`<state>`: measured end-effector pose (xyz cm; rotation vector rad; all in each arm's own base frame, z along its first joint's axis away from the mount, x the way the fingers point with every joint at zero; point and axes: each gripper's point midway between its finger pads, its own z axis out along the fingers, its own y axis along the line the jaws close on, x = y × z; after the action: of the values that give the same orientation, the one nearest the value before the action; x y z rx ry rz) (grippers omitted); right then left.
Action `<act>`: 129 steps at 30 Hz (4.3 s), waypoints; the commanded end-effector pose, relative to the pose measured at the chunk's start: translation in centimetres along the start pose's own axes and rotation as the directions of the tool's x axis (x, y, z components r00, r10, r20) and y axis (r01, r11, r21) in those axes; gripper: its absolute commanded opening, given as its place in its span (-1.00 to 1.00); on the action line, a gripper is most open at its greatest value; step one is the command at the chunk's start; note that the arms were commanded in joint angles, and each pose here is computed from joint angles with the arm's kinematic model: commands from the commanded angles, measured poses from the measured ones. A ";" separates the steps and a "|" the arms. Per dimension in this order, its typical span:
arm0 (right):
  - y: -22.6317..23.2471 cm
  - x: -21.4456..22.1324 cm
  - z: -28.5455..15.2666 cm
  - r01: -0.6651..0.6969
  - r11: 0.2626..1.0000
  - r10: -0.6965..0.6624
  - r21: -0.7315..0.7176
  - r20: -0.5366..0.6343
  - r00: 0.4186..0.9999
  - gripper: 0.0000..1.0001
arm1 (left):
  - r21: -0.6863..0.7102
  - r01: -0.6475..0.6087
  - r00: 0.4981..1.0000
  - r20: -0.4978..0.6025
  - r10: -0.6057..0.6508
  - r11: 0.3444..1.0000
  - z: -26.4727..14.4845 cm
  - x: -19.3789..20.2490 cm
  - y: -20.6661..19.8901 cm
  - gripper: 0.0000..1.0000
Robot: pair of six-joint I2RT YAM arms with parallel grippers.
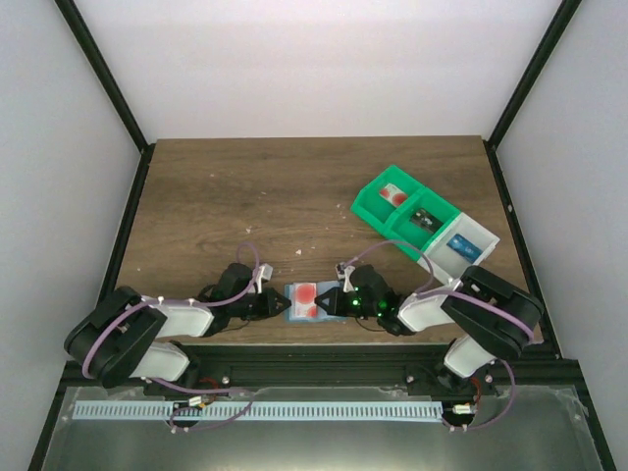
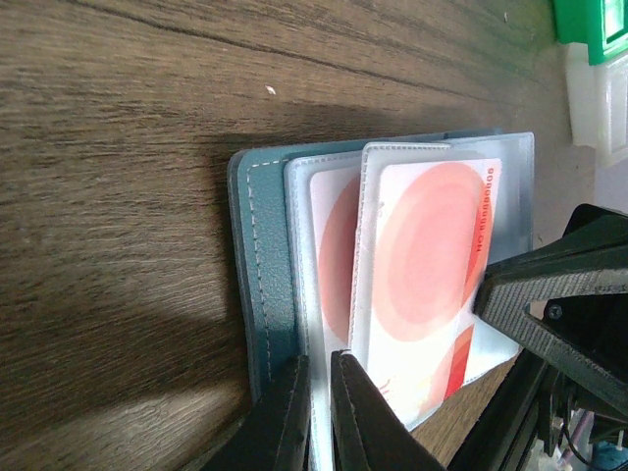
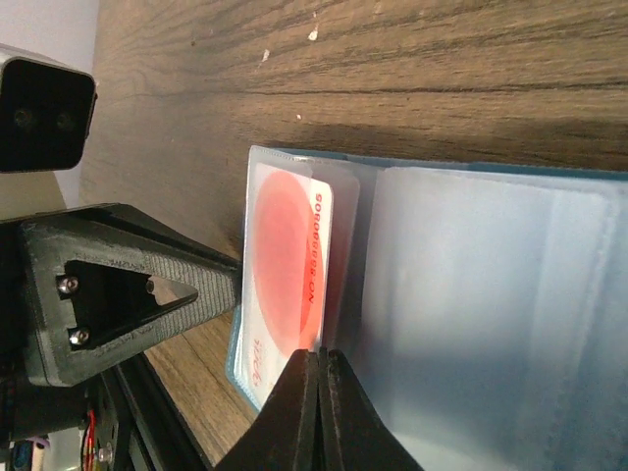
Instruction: Take the credit cards out of the card holder
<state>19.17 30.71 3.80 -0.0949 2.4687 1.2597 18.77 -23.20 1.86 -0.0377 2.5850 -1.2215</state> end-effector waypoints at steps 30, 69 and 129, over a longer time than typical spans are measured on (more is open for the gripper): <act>1.9 -1.7 -6.5 0.027 0.999 -0.023 -0.026 0.140 0.990 -0.99 | 0.131 -0.019 1.000 0.026 0.015 0.991 -2.7 -2.6 -7.0 0.28; 7.3 0.0 -9.1 0.122 0.939 -0.090 -0.322 0.112 0.990 -0.80 | 0.532 -0.015 0.989 -0.115 0.089 0.847 -3.8 1.7 -13.2 -1.00; 9.9 -7.4 -16.1 0.334 0.939 -0.344 0.087 0.295 0.891 -0.99 | 0.043 -0.392 0.893 0.258 0.369 0.919 -10.4 -5.2 -15.4 0.81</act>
<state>14.99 25.28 20.07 -0.5540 2.1632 1.1681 16.06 -27.83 20.60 0.4626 2.1877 -1.4538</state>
